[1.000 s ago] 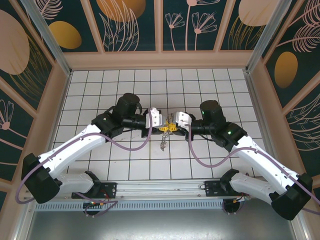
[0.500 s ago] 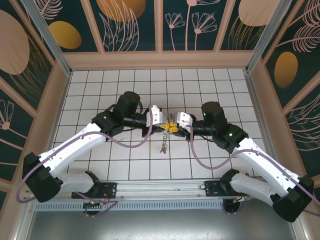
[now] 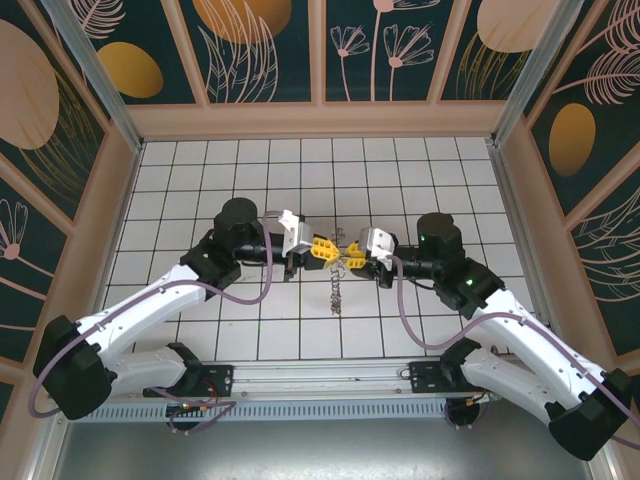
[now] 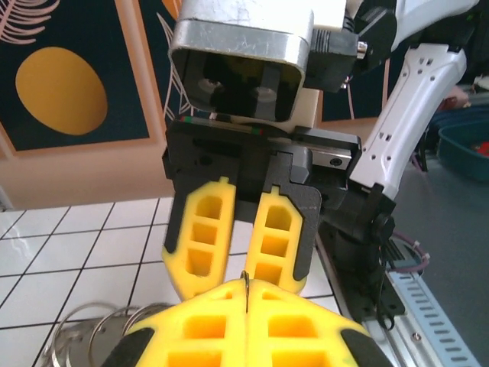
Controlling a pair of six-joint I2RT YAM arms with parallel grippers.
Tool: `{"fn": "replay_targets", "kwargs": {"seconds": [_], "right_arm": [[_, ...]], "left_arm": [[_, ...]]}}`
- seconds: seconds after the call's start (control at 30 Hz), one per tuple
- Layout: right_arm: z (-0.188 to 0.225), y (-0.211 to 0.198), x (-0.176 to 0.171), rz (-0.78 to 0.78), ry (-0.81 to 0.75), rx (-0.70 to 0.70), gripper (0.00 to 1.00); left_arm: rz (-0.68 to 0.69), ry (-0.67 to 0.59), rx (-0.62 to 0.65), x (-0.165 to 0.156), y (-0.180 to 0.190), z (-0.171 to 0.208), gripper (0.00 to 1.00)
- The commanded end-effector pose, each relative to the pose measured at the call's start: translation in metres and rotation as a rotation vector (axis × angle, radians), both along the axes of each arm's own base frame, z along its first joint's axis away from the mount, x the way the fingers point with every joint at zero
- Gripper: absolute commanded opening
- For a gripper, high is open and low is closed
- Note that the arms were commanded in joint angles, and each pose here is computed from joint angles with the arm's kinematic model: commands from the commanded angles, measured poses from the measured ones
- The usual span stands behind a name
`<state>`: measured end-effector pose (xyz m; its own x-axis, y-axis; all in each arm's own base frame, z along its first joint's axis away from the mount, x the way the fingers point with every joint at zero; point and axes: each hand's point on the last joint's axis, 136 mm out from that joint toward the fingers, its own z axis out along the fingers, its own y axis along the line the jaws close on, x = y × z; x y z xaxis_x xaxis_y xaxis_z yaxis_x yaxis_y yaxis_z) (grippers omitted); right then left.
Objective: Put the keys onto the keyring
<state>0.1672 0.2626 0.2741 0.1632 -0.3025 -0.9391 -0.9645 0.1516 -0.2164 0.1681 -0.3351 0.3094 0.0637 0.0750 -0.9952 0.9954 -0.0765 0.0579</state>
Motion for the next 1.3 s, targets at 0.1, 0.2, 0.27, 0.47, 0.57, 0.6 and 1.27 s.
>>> {"fn": "replay_targets", "kwargs": {"seconds": [0.1, 0.2, 0.27, 0.47, 0.57, 0.6, 1.27], "right_arm": [[0.027, 0.009, -0.012, 0.084, -0.006, 0.126, 0.0], [0.022, 0.014, -0.014, 0.106, 0.012, 0.118, 0.0], [0.02, 0.016, -0.014, 0.109, 0.017, 0.11, 0.0], [0.02, 0.014, -0.012, 0.082, -0.003, 0.089, 0.0], [0.018, 0.009, -0.007, 0.039, -0.025, 0.053, 0.01], [0.017, 0.007, -0.007, 0.027, -0.032, 0.042, 0.03], [0.03, -0.019, -0.009, 0.02, -0.035, 0.072, 0.28]], "left_arm": [[-0.051, -0.009, -0.136, -0.007, -0.001, 0.024, 0.0], [-0.031, 0.002, -0.163, -0.003, -0.001, 0.023, 0.0], [-0.013, 0.012, -0.174, 0.0, -0.002, 0.021, 0.0], [0.0, 0.037, -0.172, 0.002, -0.004, 0.009, 0.0], [0.008, 0.04, -0.191, 0.001, -0.002, 0.009, 0.0], [0.013, 0.039, -0.196, 0.002, -0.001, 0.009, 0.0], [-0.001, 0.04, -0.222, -0.001, 0.0, 0.017, 0.0]]}}
